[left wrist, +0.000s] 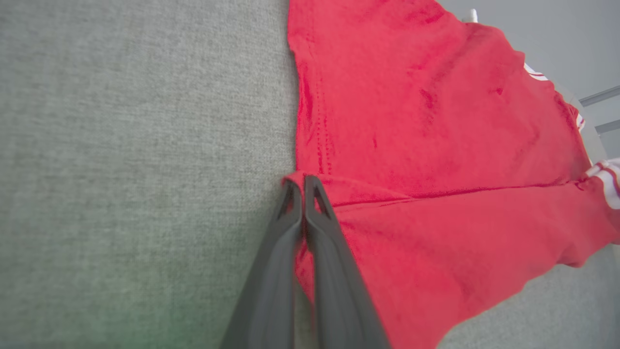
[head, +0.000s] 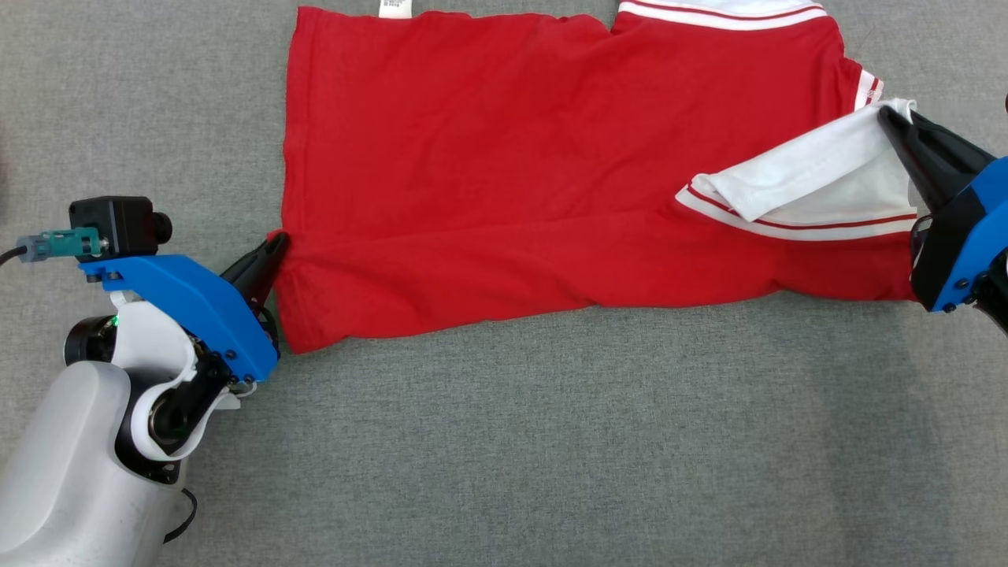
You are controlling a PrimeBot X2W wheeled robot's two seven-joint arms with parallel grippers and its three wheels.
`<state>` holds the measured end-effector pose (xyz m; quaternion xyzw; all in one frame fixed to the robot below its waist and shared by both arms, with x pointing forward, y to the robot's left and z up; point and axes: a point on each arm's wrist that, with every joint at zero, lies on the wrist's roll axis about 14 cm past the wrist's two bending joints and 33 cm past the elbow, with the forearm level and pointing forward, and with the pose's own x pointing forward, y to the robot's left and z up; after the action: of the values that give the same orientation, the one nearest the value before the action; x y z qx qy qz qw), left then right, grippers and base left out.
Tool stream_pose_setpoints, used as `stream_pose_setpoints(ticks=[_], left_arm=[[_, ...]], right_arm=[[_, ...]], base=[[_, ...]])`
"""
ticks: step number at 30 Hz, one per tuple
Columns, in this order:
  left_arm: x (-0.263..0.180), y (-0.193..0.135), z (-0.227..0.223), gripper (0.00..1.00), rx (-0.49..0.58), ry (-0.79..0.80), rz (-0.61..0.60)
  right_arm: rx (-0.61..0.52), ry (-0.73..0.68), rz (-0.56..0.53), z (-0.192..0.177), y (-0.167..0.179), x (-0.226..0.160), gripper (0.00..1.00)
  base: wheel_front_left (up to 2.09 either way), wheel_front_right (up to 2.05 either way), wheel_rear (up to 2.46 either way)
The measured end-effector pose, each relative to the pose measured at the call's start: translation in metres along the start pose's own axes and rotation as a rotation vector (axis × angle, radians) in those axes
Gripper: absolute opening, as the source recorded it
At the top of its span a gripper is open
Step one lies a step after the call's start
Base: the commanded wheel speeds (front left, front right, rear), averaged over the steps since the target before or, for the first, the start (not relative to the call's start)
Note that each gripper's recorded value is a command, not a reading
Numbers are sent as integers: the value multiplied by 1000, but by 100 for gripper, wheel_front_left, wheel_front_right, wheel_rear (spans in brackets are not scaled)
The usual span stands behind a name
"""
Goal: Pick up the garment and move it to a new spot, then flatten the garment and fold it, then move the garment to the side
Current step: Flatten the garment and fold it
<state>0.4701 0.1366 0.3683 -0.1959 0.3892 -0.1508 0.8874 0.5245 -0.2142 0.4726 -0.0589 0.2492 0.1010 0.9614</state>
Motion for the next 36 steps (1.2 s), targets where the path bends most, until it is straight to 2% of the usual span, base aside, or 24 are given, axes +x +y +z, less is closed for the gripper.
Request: stream_pose_setpoints(ticks=[6,7,8,9,13,17,22,25,29,36], left_arm=[[-2,2,-5,0,-13,-1,6],[-2,1,-5,0,-15,-6,2],[-3,1,-5,77,-11,-14,2],[-3,0,-5,100,-3,-19,3],[-6,-8,-1,100,23,-76,-14],[-19,-11,15,100,82,-216,-5],[-40,-19,23,100,123,-406,4],[-47,-21,7,100,119,-430,17],[-50,-22,-4,100,189,-448,49],[-37,-16,-37,100,188,-381,97]], right_arm=[[33,0,3,-2,1,7,0],[41,-12,4,-1,2,8,47],[45,-28,2,2,1,9,100],[44,-49,0,7,2,10,100],[51,-86,13,13,9,12,100],[62,-105,15,18,12,5,100],[116,-82,-17,0,6,-17,100],[158,-89,-48,-11,1,-31,100],[223,-75,-116,-37,-10,-46,100],[317,-19,-189,-84,-11,-46,100]], base=[[0,0,0],[0,0,0],[0,0,0],[0,0,0],[0,0,0],[0,0,0],[0,0,0],[0,0,0],[0,0,0],[0,0,0]])
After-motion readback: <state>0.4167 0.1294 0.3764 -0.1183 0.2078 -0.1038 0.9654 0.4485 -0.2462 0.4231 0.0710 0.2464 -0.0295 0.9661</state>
